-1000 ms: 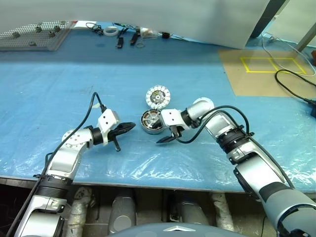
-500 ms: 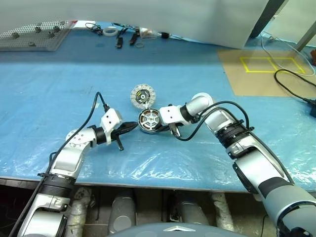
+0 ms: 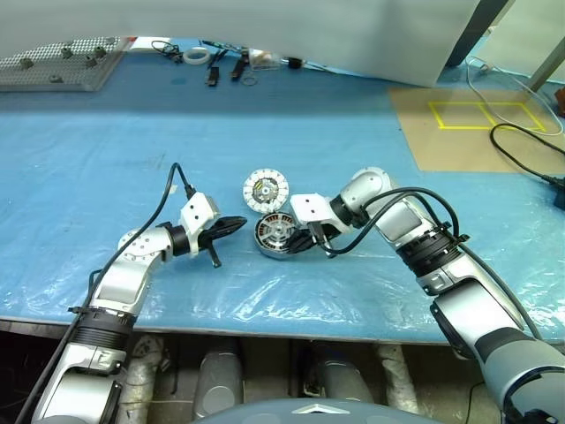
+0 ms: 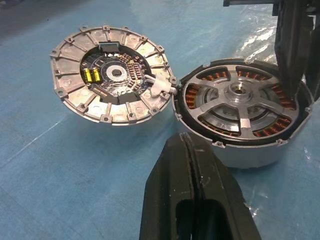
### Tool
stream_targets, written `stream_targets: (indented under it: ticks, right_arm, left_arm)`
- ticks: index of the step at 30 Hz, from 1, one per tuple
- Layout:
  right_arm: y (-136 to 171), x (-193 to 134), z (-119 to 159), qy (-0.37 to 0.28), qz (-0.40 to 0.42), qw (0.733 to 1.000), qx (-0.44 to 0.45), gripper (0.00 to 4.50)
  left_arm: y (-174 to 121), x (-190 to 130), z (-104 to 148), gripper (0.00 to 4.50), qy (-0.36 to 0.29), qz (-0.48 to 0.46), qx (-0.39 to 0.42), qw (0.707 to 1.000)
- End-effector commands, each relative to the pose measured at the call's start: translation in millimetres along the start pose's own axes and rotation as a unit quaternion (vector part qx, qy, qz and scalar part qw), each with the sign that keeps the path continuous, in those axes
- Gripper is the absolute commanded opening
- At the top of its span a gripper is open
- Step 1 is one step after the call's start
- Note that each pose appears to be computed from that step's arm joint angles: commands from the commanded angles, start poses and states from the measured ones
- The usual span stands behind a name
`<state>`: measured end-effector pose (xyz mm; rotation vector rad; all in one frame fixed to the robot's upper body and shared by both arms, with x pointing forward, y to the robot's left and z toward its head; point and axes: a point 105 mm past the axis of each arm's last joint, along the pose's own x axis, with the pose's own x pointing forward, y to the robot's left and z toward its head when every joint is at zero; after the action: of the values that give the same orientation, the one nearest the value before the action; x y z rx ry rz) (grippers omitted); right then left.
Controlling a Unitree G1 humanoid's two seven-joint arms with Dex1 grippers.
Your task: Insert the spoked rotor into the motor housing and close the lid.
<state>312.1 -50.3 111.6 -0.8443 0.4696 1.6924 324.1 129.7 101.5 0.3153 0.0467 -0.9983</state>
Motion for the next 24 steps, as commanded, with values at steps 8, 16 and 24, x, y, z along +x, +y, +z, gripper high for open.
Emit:
stream_targets:
  ticks: [8, 16, 24]
  right_arm:
    - [4.1, 15.8, 12.8, -0.038, 0.017, 0.996, 0.076, 0.11]
    - [6.0, 19.4, 10.5, -0.037, 0.019, 0.995, 0.085, 0.89]
    - [-2.4, 5.9, 27.1, -0.048, 0.007, 0.998, 0.049, 1.89]
  left_arm:
    - [0.0, -2.8, 10.1, 0.00, -0.010, -0.007, 0.016, 1.000]
    - [4.7, -5.8, 10.5, 0.00, -0.004, -0.003, 0.022, 1.000]
    - [7.6, -6.5, 11.9, 0.00, -0.005, 0.001, 0.027, 1.000]
